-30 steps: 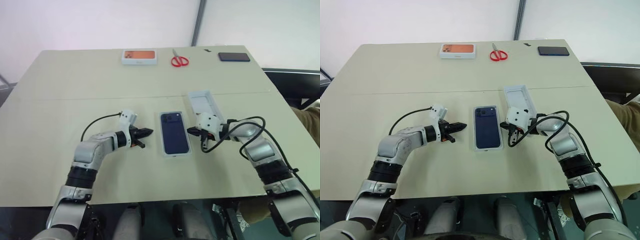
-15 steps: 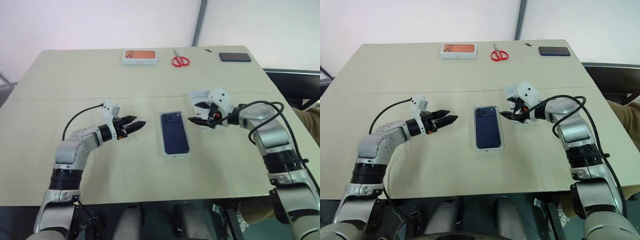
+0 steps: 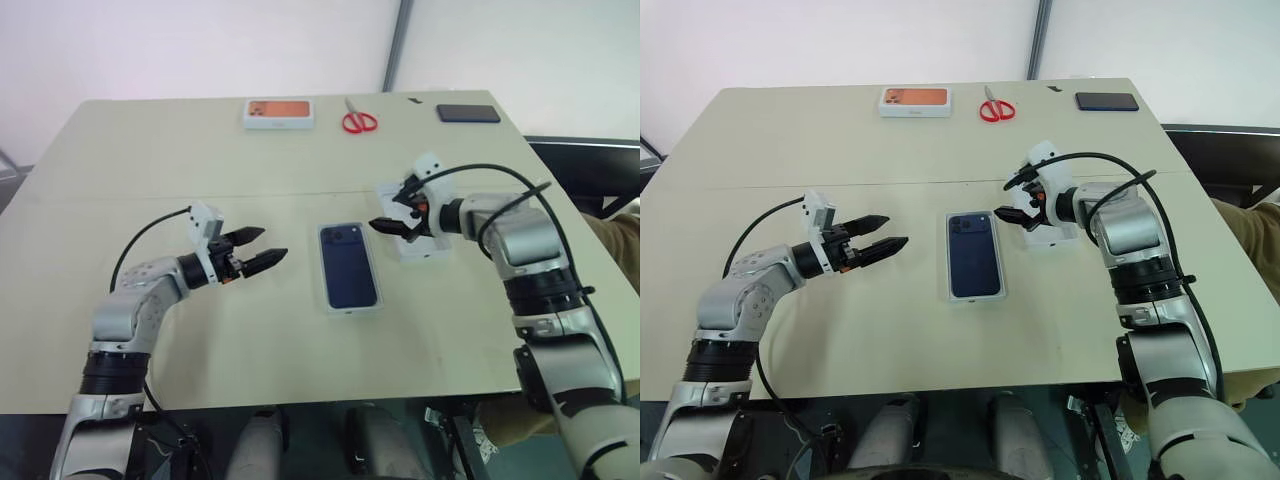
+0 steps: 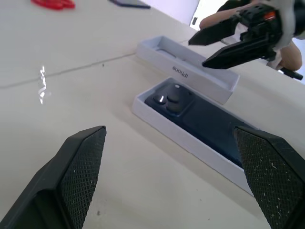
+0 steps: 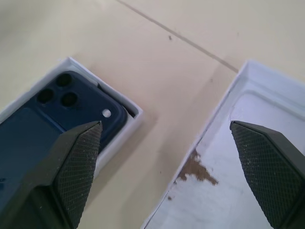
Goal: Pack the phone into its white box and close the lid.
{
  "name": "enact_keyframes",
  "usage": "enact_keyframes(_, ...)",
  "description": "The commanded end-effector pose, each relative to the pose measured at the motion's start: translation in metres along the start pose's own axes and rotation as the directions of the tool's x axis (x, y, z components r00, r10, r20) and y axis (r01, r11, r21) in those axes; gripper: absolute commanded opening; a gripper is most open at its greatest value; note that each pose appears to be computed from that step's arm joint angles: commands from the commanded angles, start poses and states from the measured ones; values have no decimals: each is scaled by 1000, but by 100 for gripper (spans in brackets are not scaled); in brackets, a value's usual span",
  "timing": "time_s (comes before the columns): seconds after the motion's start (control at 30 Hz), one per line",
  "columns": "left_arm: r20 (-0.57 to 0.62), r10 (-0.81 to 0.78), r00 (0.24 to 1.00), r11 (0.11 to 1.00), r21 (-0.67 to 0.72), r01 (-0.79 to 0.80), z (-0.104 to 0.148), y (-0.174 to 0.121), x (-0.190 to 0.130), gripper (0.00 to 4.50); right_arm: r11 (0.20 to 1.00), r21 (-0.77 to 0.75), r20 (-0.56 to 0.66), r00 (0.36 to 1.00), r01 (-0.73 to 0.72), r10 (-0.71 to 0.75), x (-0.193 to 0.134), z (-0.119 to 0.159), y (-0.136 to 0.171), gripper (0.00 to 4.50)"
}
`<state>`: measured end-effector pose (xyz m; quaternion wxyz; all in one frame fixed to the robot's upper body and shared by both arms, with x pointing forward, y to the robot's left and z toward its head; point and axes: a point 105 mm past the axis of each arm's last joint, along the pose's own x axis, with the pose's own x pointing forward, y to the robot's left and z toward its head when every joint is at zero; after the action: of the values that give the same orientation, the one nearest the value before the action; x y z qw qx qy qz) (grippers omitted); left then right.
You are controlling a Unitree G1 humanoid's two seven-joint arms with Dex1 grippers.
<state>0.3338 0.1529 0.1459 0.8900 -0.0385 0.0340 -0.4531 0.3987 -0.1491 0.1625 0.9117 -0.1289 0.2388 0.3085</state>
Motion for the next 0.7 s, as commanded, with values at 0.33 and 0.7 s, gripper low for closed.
enact_keyframes(0.33,48,16,999,1000,23,-18,1,-5,3,446,963,197,-230,963,185,-139,2,4,-2,450)
enact_keyframes(0.7,55,40,998,999,-19,-39,-5,-6,6,446,964,187,-345,932,188,-114,-5,1,19,450)
